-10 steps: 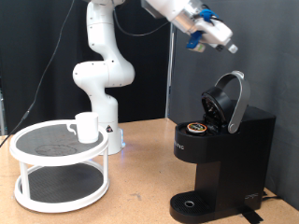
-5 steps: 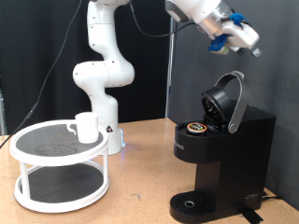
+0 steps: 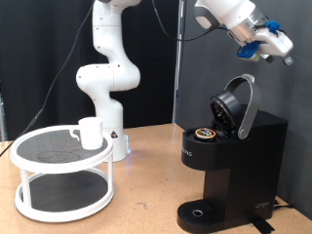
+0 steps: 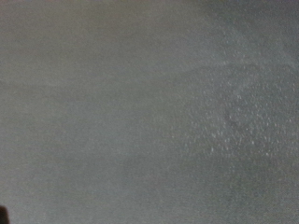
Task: Make a cup of coffee with the keurig machine
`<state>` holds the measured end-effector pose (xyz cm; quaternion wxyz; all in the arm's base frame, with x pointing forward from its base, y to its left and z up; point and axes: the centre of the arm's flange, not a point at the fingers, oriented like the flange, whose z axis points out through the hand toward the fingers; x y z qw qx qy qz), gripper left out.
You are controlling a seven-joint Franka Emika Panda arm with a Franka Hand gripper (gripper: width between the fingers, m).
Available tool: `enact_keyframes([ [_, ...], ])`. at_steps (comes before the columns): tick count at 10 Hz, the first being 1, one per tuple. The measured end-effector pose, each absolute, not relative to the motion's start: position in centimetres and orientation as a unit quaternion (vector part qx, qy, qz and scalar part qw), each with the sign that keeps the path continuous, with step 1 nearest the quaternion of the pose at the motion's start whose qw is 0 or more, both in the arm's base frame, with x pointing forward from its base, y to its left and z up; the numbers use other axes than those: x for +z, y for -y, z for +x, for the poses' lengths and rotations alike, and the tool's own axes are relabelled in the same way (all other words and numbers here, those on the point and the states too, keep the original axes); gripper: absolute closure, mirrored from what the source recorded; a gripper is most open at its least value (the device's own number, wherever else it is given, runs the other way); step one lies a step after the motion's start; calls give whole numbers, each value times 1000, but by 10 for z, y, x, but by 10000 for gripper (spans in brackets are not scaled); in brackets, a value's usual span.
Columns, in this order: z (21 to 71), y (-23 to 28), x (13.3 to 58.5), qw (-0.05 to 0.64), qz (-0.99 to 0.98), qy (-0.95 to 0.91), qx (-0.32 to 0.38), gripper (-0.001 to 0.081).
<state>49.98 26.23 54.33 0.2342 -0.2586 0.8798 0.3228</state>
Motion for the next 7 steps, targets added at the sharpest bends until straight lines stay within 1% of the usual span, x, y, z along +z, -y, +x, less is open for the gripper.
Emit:
enact_keyframes([
  [2, 500, -262, 543, 231, -265, -881, 316, 71],
  [3, 501, -260, 542, 228, -266, -882, 314, 163],
  [4, 502, -255, 540, 224, -267, -884, 312, 337],
  [5, 503, -250, 538, 220, -268, -887, 307, 337],
  [6, 504, -243, 534, 215, -266, -889, 303, 511],
  [7, 504, -235, 531, 212, -263, -892, 300, 511],
])
